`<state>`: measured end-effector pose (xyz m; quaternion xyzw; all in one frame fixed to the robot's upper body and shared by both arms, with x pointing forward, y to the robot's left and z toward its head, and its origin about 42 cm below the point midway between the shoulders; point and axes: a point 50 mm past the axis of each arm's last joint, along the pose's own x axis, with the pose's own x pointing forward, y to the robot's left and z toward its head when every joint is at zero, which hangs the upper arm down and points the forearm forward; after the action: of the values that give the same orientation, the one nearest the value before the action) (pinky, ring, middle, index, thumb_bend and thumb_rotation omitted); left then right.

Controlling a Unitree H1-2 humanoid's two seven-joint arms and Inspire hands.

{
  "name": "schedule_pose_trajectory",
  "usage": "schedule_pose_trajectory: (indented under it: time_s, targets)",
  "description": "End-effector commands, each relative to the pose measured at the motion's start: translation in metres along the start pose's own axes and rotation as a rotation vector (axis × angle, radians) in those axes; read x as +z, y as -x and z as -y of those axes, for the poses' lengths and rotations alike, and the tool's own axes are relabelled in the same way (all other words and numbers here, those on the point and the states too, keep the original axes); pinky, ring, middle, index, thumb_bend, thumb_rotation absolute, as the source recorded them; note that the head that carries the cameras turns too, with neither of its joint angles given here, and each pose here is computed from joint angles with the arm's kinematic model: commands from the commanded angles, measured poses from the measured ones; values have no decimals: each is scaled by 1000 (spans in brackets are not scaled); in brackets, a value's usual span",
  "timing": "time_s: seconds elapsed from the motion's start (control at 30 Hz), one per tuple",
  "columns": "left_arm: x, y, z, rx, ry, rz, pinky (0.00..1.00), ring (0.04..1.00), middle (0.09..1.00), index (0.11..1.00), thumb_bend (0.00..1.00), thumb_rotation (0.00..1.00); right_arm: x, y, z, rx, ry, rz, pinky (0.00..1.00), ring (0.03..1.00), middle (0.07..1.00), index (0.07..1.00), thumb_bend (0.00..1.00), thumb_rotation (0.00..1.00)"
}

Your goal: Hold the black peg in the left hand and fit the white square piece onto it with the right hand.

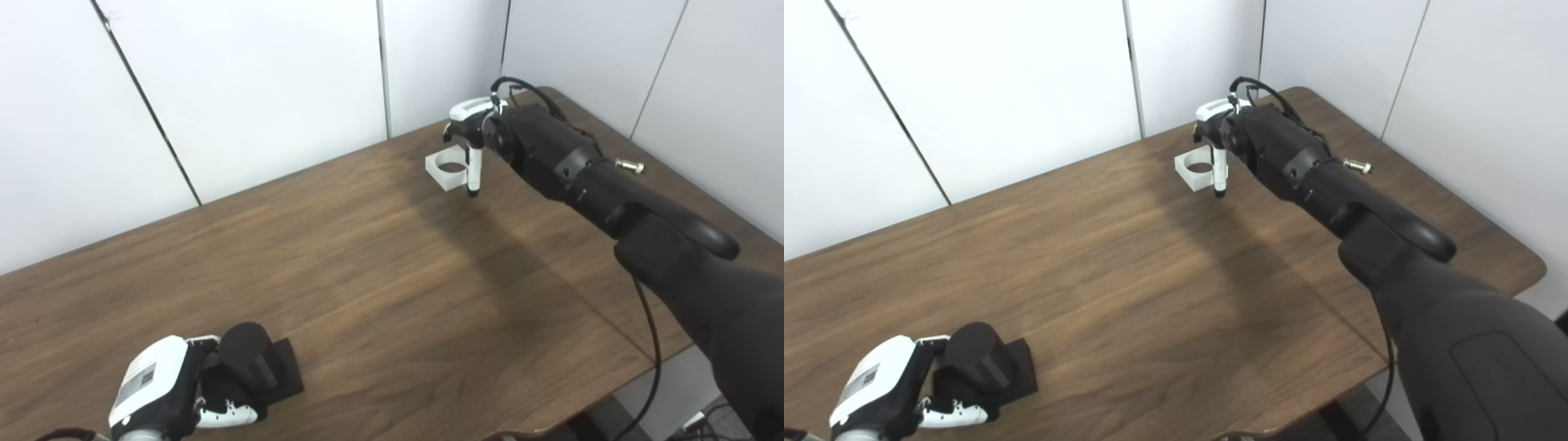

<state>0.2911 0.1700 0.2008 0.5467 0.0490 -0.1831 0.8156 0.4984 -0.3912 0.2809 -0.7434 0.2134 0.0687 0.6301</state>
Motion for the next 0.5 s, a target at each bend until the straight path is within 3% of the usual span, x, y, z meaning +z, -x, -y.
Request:
schedule_pose_trajectory:
  time_s: [0.0,0.47]
  targets:
    - [-16,4,5,-38,-17,-81,938,893,780,484,524,55,-13,7,42,-92,29,-23,1000,1000,970,870,958,166]
    - [-11,5,4,-39,-1,-88,948,909,790,483,524,54,-10,5,29,-70,54,-2,1000,1000,933,781,896,192]
